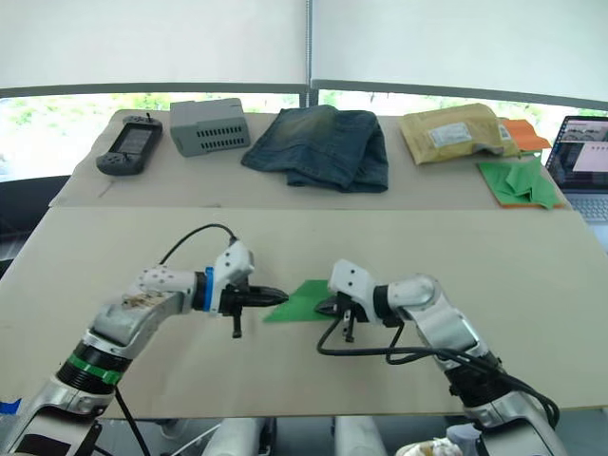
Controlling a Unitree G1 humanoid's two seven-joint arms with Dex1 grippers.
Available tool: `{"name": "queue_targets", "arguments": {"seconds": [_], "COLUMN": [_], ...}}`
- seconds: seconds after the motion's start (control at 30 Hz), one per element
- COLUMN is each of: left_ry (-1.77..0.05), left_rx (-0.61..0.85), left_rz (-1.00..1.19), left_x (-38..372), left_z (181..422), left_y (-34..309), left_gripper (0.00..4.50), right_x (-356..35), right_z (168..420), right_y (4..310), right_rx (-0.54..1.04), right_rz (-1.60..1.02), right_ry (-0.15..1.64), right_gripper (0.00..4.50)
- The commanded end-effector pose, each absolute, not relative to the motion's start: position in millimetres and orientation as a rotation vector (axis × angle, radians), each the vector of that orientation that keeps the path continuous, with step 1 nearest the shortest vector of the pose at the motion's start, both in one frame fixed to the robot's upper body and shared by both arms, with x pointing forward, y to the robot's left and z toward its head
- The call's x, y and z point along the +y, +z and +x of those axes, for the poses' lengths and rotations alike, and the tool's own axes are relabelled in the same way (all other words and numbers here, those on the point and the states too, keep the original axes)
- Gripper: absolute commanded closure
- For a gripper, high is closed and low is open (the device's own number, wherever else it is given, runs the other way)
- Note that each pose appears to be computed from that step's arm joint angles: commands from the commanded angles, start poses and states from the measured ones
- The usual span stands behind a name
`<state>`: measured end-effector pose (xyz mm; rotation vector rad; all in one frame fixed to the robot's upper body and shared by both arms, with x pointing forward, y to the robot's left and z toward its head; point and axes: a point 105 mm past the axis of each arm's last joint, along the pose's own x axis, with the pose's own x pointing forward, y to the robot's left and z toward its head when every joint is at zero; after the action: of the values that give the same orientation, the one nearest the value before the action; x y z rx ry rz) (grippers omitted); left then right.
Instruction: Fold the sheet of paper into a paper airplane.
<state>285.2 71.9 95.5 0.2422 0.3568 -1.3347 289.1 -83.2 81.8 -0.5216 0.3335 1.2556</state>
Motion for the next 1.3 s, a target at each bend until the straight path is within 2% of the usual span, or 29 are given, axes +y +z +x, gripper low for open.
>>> {"name": "queue_targets", "arguments": {"seconds": [0.03,0.3,0.4,0.5,0.57,0.6,0.8,0.93,1.1,1.2,1.3], "left_ry": [-1.328,-1.309,-1.296,-1.292,-1.291,-1.291,-1.294,-1.292,-1.280,-1.278,-1.285], "left_rx": [0.359,0.435,0.434,0.436,0.438,0.438,0.436,0.436,0.439,0.438,0.442], "left_rz": [0.302,0.323,0.303,0.298,0.295,0.293,0.285,0.281,0.278,0.273,0.271], "left_x": [71.5,77.1,75.1,75.0,75.0,74.9,72.9,73.3,75.2,74.2,72.4], "left_z": [286.1,281.7,282.9,282.8,282.7,282.6,282.3,282.1,282.4,281.7,279.2], "left_y": [86.3,62.5,61.7,61.1,60.7,60.6,61.4,62.1,62.1,61.7,60.1], "left_gripper": [4.47,4.47,4.47,4.50,4.50,4.50,4.50,4.50,4.50,4.50,4.50], "right_x": [-87.6,-92.3,-98.4,-110.7,-125.2,-133.4,-135.5,-133.2,-130.3,-126.4,-122.7], "right_z": [289.5,289.8,285.3,294.1,307.5,314.1,325.5,322.8,317.0,308.1,301.8], "right_y": [79.6,95.9,116.5,128.4,132.3,131.3,121.8,112.1,115.0,119.4,127.6], "right_rx": [0.354,0.303,0.323,0.312,0.313,0.334,0.418,0.483,0.505,0.489,0.412], "right_rz": [-0.515,-0.464,-0.260,-0.234,-0.243,-0.232,-0.080,-0.008,0.069,0.080,0.069], "right_ry": [1.220,1.191,1.200,1.137,1.040,0.999,0.986,1.024,1.086,1.155,1.221], "right_gripper": [4.50,4.50,4.50,3.62,2.79,2.53,2.53,2.53,2.53,3.30,4.37]}}
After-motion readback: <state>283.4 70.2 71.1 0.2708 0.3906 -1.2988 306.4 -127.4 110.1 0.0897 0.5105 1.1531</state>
